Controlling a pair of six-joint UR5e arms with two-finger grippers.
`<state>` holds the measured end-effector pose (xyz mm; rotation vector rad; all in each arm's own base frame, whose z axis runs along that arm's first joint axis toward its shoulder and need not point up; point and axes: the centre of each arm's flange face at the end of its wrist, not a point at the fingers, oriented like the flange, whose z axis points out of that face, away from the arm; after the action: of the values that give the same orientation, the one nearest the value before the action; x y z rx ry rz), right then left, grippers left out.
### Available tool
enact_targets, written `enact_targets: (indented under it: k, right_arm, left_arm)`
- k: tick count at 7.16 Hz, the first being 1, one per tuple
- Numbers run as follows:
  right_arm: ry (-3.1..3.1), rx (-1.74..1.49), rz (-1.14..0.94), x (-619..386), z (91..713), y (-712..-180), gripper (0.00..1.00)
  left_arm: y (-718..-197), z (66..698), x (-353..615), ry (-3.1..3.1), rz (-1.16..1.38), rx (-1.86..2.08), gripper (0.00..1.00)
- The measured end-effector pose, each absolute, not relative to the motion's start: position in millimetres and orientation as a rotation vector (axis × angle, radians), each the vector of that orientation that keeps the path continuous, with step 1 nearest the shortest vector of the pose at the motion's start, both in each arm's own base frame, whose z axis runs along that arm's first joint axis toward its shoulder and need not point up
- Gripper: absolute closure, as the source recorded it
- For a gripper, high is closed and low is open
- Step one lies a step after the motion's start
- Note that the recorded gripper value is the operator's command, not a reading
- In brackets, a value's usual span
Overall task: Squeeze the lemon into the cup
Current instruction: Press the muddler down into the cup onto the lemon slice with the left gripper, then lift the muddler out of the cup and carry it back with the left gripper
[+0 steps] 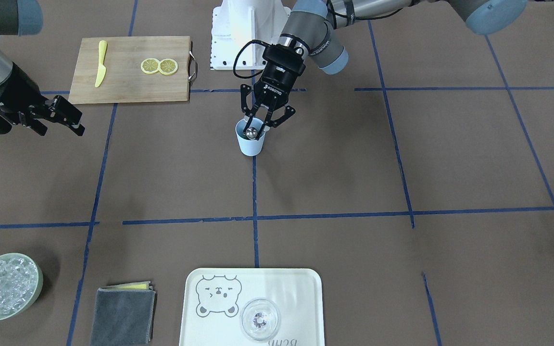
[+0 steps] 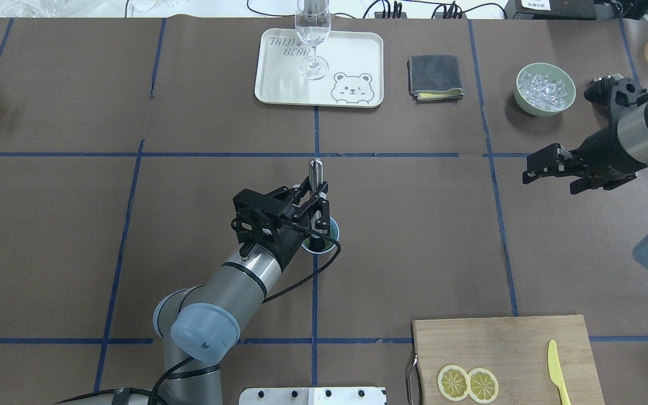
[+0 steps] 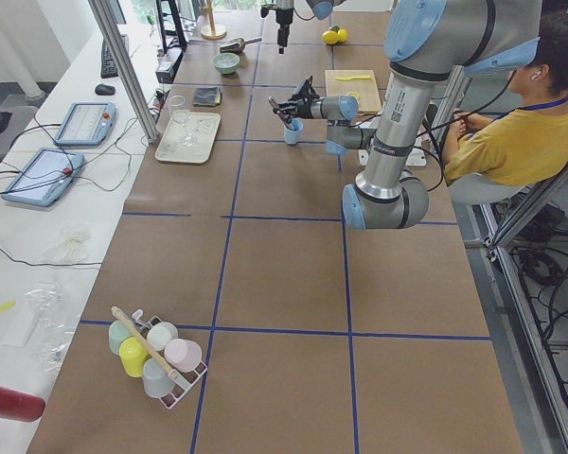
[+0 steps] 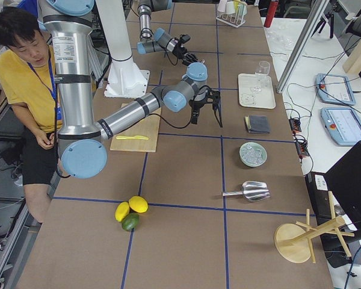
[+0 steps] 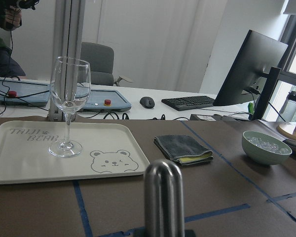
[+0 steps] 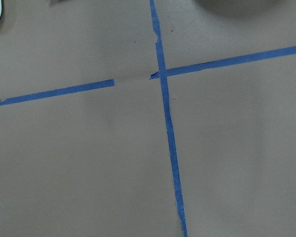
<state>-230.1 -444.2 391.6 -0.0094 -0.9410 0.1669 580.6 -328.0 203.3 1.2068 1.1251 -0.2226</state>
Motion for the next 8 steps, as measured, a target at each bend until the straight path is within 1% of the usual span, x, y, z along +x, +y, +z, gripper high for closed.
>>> enact_targets:
  k: [2,4,6,8]
  right_arm:
    - [-0.941,-0.009,0.167,-230.1,391.6,-444.2,0.00]
    - [-0.942,-0.009,0.167,-230.0,391.1,-444.0,0.00]
    - [-0.943,-0.007,0.166,-229.5,390.1,-443.5,0.00]
    - [-0.942,-0.006,0.168,-228.3,390.4,-442.9,0.00]
  left_arm:
    - [-325.9,194.6,577.8,1.129,-0.207,1.222,1.00]
    - [-324.6,162.7,555.6,1.148,-0.191,1.280,1.00]
    - [-336.0,128.4,518.1,1.179,-0.167,1.342,1.00]
    - [-354.5,121.6,487.6,1.222,-0.039,1.316,1.00]
